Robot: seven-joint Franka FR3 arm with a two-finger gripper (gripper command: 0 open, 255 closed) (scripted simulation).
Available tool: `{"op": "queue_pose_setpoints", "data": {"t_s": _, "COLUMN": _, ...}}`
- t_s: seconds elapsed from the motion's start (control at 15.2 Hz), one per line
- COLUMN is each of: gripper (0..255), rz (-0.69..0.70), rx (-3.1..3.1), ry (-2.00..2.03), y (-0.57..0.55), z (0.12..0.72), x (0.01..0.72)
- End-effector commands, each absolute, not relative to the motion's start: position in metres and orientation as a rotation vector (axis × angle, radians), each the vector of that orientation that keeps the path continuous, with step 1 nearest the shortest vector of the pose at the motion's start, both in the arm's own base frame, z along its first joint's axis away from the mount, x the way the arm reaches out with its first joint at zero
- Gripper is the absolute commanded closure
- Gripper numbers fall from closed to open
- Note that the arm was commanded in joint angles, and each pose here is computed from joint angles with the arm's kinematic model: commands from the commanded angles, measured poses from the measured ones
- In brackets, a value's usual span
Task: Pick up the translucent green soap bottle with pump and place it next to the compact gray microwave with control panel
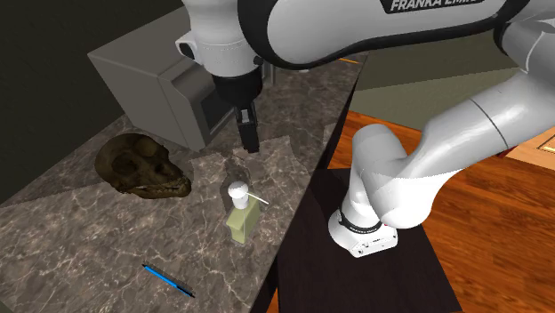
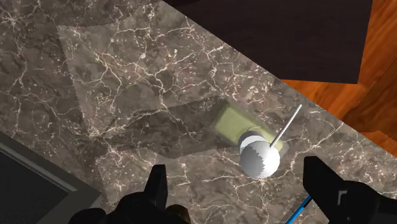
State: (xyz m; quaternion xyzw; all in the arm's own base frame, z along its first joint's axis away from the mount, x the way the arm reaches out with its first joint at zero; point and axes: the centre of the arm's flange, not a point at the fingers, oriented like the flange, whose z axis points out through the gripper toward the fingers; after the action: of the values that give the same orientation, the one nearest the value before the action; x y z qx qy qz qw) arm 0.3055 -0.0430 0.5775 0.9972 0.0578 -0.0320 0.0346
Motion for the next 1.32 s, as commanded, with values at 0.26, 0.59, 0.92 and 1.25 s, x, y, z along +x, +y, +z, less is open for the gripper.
{"op": "queue_pose_setpoints", "data": {"t_s": 0.26, "gripper": 0, "rz": -0.022, "rx": 3.103, "ry": 0.348, "y": -0.056, "z": 0.526, "x": 0.297}}
{"op": "queue_pose_setpoints", "data": {"t_s": 0.59, "gripper": 0, "rz": 0.077, "rx": 3.133, "ry": 0.567, "y": -0.07, "z": 0.459, "x": 0.29}}
{"op": "queue_pose_setpoints", "data": {"t_s": 0.92, "gripper": 0, "rz": 0.18, "rx": 3.145, "ry": 0.792, "y": -0.079, "z": 0.392, "x": 0.289}}
{"op": "queue_pose_setpoints", "data": {"t_s": 1.25, "gripper": 0, "rz": 0.225, "rx": 3.143, "ry": 0.89, "y": -0.08, "z": 0.353, "x": 0.291}}
